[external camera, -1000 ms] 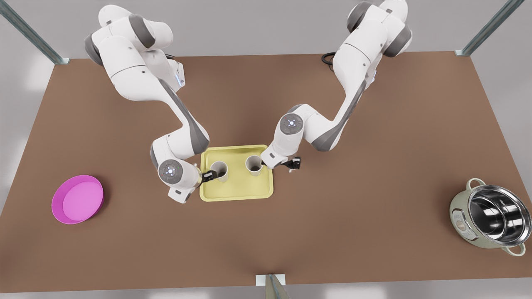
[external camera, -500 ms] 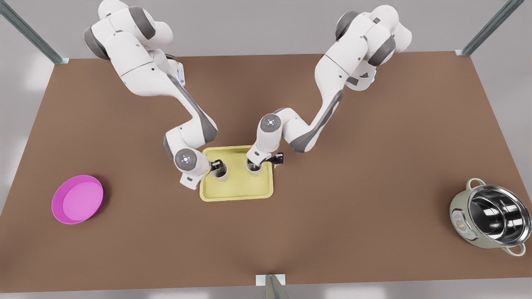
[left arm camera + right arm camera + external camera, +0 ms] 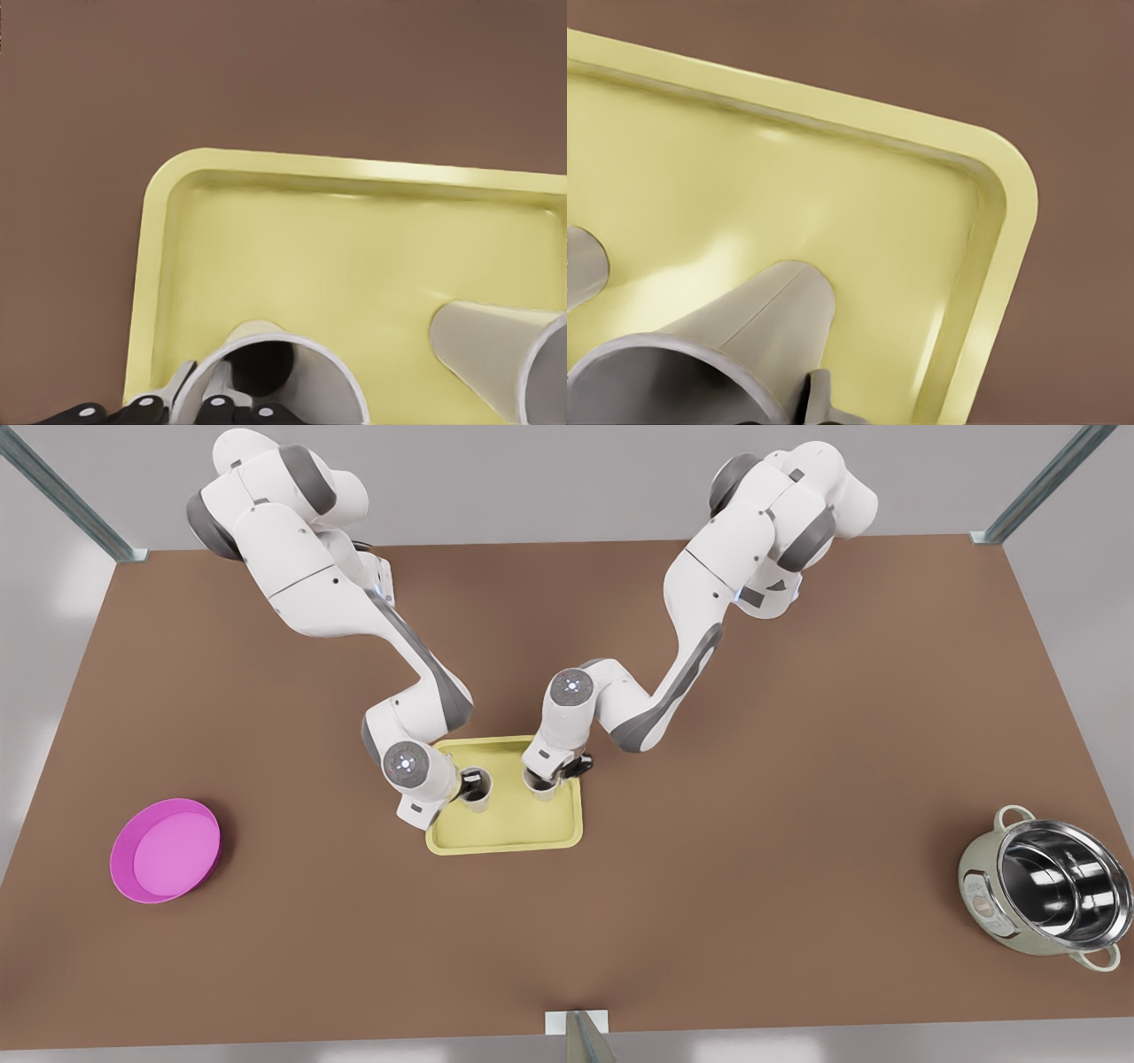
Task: Use the left arm to pick up the white IKEA cup from the tray and place it on the middle-left position; use the right arm to pick up the white IKEA cup from the tray and place it on the middle-right position
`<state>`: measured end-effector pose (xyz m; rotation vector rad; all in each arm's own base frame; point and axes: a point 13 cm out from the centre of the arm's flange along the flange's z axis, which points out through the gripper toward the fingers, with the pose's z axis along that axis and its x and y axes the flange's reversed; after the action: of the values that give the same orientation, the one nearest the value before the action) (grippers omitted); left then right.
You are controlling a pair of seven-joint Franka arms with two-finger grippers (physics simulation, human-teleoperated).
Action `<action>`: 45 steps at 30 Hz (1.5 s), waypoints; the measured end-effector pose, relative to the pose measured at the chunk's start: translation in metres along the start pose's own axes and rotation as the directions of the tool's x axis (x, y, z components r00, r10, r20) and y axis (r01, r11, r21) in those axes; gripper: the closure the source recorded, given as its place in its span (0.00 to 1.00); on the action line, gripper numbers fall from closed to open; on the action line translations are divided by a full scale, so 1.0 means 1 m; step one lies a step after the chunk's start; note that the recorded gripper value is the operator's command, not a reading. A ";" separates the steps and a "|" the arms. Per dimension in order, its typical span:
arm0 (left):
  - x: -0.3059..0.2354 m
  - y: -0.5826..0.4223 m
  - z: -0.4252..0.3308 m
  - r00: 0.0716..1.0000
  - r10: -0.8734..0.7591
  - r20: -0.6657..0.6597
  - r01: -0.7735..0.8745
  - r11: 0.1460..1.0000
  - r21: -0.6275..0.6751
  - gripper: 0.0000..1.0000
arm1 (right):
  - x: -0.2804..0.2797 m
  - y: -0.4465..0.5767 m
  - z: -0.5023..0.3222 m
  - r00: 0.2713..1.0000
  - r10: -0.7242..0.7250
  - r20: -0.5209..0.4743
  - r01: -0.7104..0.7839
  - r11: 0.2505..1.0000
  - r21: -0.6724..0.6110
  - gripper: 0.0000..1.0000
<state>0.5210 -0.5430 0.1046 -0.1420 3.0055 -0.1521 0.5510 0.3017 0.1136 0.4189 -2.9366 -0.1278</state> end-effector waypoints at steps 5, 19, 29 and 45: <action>-0.006 0.002 -0.004 0.999 -0.041 0.008 0.041 0.999 0.001 0.96 | -0.011 -0.041 -0.049 0.997 0.056 0.062 -0.056 0.998 -0.002 0.89; -0.180 0.271 -0.073 0.939 -0.342 0.030 0.343 0.932 -0.120 0.96 | 0.046 -0.197 -0.027 0.980 0.194 -0.051 -0.196 0.980 -0.037 0.34; -0.188 0.282 -0.017 0.983 -0.180 0.037 0.182 0.980 -0.076 0.67 | 0.023 -0.204 -0.078 0.986 0.162 0.048 -0.161 0.986 -0.032 0.00; -0.218 0.304 -0.350 0.993 0.002 0.119 0.009 0.995 -0.098 0.00 | 0.089 -0.252 -0.338 0.970 0.198 0.141 -0.212 0.973 0.089 0.00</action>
<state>0.6632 -0.1873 0.4441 -0.1602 2.8939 0.0050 0.5958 0.0151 0.4319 0.1211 -3.1039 0.0253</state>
